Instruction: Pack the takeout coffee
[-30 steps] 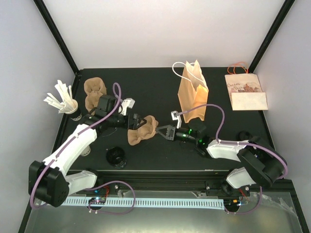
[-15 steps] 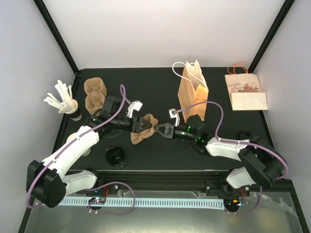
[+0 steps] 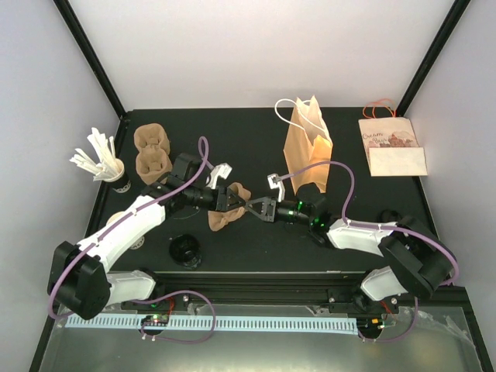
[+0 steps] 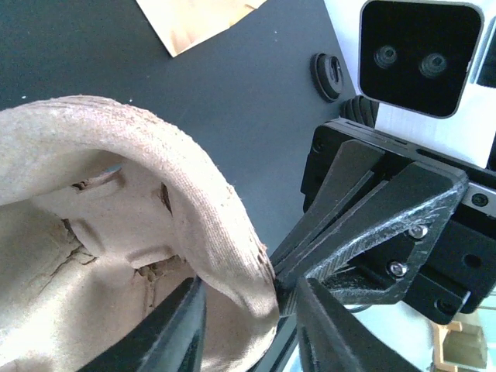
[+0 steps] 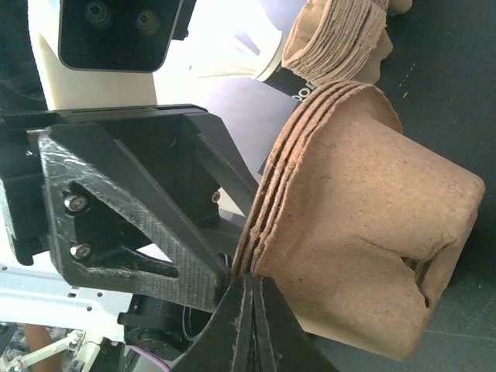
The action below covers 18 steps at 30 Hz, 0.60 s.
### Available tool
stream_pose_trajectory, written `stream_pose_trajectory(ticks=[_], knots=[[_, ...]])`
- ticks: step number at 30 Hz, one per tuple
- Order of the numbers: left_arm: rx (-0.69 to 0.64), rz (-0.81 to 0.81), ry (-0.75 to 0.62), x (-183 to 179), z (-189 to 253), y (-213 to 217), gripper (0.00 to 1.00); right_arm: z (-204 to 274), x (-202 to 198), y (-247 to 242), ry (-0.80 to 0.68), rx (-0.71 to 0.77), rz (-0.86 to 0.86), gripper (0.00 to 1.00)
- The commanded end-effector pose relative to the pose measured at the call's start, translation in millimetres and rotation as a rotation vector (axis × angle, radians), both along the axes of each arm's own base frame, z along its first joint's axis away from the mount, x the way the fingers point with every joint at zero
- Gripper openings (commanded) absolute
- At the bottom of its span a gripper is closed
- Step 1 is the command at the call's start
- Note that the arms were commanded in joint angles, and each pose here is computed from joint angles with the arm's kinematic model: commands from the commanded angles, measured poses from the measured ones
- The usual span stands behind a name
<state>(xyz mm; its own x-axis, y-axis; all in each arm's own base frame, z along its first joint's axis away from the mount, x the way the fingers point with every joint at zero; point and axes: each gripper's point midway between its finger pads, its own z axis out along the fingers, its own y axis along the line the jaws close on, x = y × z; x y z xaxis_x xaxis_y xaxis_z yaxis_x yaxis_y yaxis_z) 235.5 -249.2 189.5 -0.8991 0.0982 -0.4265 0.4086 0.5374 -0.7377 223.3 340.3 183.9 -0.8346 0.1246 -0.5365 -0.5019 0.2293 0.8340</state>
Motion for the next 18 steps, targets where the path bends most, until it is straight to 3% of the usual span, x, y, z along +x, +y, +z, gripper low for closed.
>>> stream_pose_trajectory(ticks=[1, 4, 11, 18], knots=[[-0.019, -0.004, -0.037, 6.1, 15.5, -6.6, 0.30, 13.6, -1.5, 7.6, -0.049, 0.030, 0.028, 0.01], [-0.021, -0.003, -0.043, 5.7, 18.7, -6.2, 0.20, 12.1, -0.9, 6.7, -0.047, 0.026, 0.022, 0.01], [-0.010, 0.003, -0.066, 4.5, 28.2, -2.7, 0.12, 3.3, 1.3, 1.0, -0.030, 0.003, -0.015, 0.01], [0.022, 0.013, -0.073, 5.0, 29.7, 2.3, 0.13, -10.6, 7.5, -9.4, -0.004, -0.046, -0.086, 0.01]])
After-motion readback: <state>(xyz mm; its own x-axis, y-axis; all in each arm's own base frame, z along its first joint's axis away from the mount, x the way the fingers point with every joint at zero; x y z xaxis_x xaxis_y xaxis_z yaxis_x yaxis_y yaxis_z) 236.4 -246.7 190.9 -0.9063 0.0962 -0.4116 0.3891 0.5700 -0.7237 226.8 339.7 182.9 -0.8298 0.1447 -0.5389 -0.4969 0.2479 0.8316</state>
